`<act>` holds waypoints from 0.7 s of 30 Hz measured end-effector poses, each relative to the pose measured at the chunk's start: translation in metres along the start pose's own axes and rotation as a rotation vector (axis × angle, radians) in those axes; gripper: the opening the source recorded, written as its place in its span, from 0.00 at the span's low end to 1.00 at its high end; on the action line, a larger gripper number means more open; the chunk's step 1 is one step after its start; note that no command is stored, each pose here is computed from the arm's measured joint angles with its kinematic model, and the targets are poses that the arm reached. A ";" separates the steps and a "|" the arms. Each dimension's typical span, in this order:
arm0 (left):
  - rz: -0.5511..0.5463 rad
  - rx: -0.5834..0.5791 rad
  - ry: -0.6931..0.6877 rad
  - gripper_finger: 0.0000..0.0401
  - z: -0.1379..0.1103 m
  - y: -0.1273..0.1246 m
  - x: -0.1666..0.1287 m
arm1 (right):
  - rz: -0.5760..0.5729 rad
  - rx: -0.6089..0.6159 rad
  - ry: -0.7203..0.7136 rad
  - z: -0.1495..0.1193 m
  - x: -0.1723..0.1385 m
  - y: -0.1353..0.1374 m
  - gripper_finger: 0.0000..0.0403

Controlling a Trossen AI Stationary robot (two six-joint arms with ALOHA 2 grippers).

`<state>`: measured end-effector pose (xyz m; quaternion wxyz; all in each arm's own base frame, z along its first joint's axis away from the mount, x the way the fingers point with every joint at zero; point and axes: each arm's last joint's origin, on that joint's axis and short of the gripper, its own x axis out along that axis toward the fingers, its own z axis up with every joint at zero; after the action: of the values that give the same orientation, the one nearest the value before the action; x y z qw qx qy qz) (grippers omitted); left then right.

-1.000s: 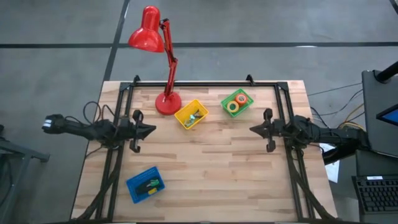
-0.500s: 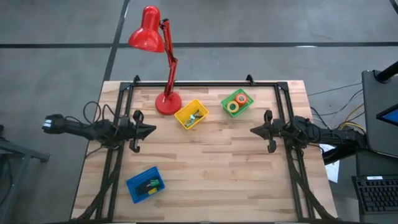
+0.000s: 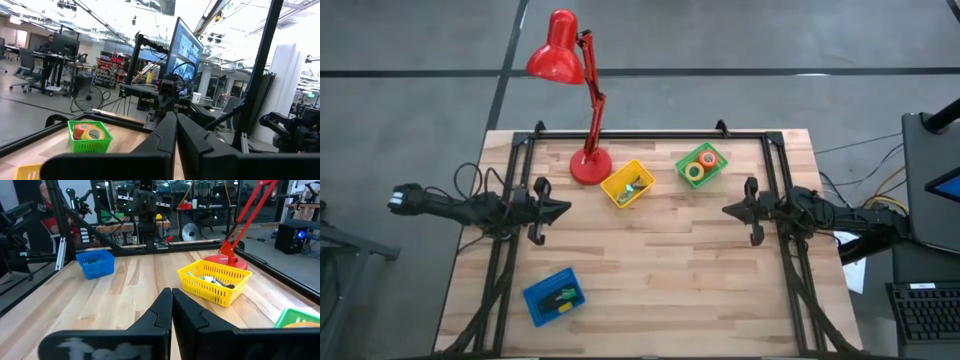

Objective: Pick and place Stapler, Stapler remover, tape
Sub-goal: Return to Home Position

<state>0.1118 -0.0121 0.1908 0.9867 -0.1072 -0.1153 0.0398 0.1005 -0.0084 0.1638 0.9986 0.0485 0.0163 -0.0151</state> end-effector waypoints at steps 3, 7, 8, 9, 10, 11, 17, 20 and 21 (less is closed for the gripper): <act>0.000 0.000 0.000 0.05 0.000 0.000 0.000 | 0.000 0.001 0.000 0.000 0.000 0.000 0.02; 0.000 0.000 0.000 0.04 0.000 0.000 0.000 | 0.001 0.001 0.000 0.000 0.000 0.000 0.02; 0.000 0.000 0.000 0.04 0.000 0.000 0.000 | 0.001 0.001 0.000 0.000 0.000 0.000 0.02; 0.000 0.000 0.000 0.04 0.000 0.000 0.000 | 0.001 0.000 0.000 0.000 0.000 0.000 0.02; 0.000 0.000 0.000 0.04 0.000 0.000 0.000 | 0.002 0.000 0.000 0.000 0.000 0.000 0.02; 0.000 0.000 0.000 0.04 0.000 0.000 0.000 | 0.002 0.001 0.000 0.000 0.000 0.000 0.02; 0.000 0.000 0.000 0.03 0.000 0.000 0.000 | 0.002 0.003 -0.001 0.000 0.000 0.000 0.02; 0.000 0.000 0.000 0.03 0.000 0.000 0.000 | 0.001 0.003 -0.001 0.000 0.000 0.000 0.02; 0.000 0.000 0.000 0.03 0.000 0.000 0.000 | 0.001 0.003 -0.001 0.000 0.000 0.000 0.02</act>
<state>0.1118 -0.0121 0.1909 0.9867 -0.1073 -0.1155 0.0398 0.1004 -0.0084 0.1640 0.9985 0.0502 0.0159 -0.0145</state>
